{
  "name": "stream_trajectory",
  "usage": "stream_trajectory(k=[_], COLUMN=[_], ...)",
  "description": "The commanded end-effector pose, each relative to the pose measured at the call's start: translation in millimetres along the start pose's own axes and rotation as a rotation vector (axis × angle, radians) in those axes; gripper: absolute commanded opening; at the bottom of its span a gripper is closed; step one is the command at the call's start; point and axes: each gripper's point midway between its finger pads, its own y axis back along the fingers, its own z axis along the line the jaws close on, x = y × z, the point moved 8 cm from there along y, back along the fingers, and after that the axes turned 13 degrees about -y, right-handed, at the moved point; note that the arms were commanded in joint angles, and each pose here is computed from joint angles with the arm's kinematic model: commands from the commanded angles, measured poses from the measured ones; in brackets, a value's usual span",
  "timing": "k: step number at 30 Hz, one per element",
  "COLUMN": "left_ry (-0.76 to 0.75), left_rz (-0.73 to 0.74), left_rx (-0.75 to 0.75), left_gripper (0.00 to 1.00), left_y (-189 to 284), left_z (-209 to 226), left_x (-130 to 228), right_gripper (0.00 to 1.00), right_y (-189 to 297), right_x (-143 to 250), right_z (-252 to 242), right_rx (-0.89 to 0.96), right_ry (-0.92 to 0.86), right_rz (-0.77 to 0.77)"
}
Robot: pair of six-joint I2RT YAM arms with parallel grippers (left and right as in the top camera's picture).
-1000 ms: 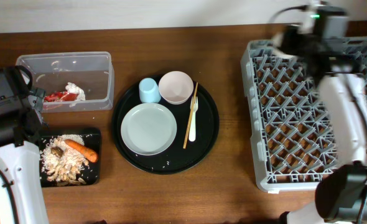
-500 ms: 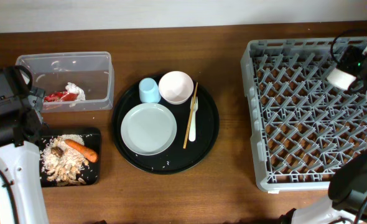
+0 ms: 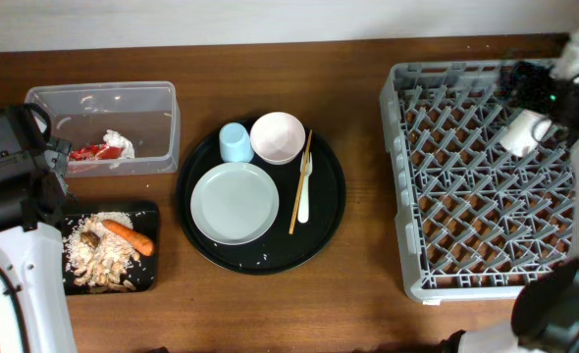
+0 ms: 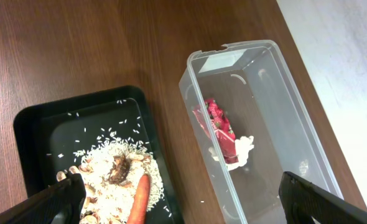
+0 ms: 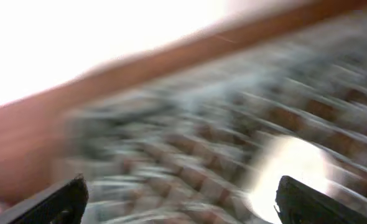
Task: Sort waste into correct bins and load items into the dishwasher rack
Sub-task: 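Carry the white cup right and set it upside down in the rack, then reach the right gripper back to the blue cup and grasp it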
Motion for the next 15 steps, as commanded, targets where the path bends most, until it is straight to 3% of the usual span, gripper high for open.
stream_trajectory(k=[1, 3, 8, 11, 15], left_ry=[0.012, 0.012, 0.012, 0.012, 0.012], left_rz=[0.001, 0.001, 0.001, 0.001, 0.001], left_rx=[-0.007, -0.007, -0.007, -0.007, -0.007], left_gripper=[0.99, 0.99, 0.99, 0.99, 0.99], left_y=[-2, -2, -2, -2, -2], left_z=[1, 1, 1, 1, 1], left_x=[0, 0, 0, 0, 0], right_gripper=[0.99, 0.99, 0.99, 0.99, 0.99], right_y=[39, 27, -13, -37, -83], right_x=[15, 45, 140, 206, 265], right_z=[119, 179, 282, 325, 341], right_rx=[-0.631, -0.704, -0.431, -0.378, -0.371], right_ry=[0.055, 0.127, 0.344, 0.463, 0.517], right_rz=[0.112, 0.173, 0.097, 0.085, 0.133])
